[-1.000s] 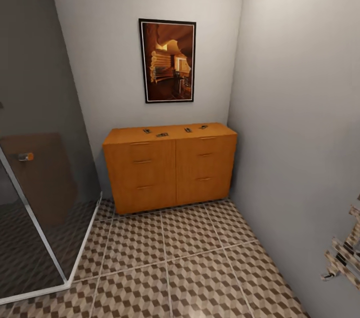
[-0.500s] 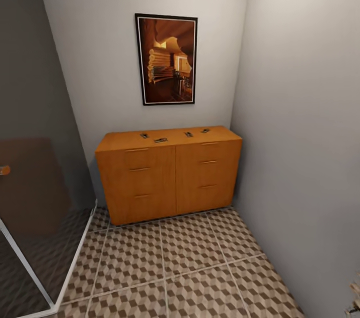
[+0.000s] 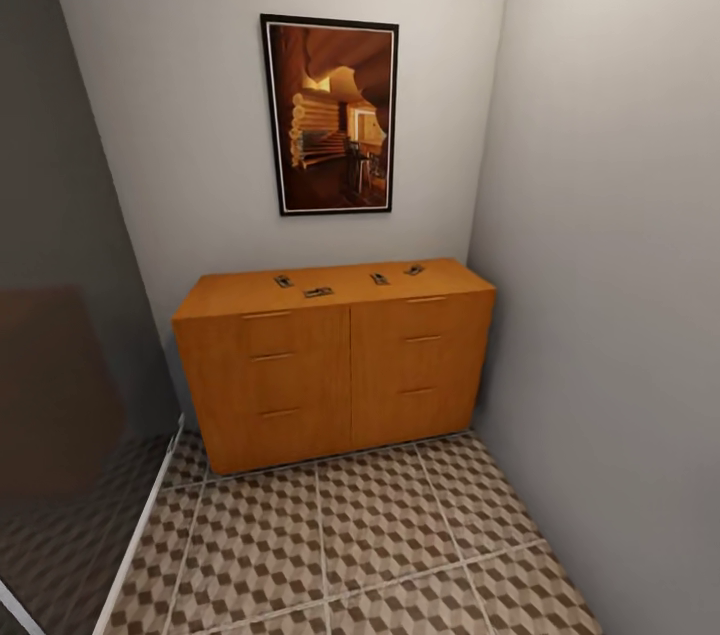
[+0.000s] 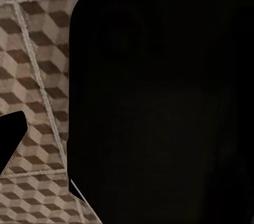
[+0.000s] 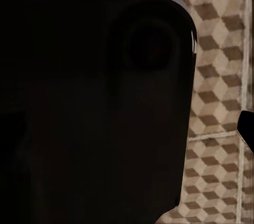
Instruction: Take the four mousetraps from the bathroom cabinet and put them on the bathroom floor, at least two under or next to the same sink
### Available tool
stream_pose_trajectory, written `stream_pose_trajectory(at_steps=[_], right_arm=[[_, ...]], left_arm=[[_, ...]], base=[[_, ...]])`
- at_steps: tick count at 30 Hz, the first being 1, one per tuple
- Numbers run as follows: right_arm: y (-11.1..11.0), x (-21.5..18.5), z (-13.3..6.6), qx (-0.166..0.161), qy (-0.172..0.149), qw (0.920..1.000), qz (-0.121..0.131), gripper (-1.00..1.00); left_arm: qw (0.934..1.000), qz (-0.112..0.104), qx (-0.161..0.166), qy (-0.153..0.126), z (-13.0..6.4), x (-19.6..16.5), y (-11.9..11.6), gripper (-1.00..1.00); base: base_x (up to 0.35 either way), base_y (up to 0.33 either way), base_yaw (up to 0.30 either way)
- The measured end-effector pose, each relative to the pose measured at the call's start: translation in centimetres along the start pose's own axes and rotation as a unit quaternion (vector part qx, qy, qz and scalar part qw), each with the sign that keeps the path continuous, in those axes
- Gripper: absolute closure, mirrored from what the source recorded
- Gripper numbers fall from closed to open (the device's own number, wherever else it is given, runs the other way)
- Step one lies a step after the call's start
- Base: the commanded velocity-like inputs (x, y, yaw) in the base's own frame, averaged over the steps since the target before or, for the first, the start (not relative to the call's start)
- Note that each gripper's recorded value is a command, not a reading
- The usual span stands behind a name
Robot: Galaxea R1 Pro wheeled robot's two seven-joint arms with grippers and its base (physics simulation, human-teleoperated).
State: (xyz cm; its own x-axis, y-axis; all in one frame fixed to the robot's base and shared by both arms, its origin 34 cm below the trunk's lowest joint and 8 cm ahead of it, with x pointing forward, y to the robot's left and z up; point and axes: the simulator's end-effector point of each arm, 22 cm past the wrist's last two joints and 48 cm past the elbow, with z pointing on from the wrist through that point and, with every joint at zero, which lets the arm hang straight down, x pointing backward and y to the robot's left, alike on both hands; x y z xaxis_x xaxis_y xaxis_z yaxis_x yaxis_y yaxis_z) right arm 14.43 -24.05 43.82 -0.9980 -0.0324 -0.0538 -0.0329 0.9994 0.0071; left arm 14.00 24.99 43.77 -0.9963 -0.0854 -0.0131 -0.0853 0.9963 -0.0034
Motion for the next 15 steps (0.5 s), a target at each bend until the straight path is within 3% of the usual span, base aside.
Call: stream_pose_trajectory(at_steps=[15], right_arm=[[0.0, 0.0, 0.0, 0.0, 0.0, 1.0, -0.001, -1.0]], left_arm=[[1.0, 0.0, 0.0, -0.002, 0.0, -0.08, 0.0, -1.0]], base=[[0.324, 0.0, 0.0]])
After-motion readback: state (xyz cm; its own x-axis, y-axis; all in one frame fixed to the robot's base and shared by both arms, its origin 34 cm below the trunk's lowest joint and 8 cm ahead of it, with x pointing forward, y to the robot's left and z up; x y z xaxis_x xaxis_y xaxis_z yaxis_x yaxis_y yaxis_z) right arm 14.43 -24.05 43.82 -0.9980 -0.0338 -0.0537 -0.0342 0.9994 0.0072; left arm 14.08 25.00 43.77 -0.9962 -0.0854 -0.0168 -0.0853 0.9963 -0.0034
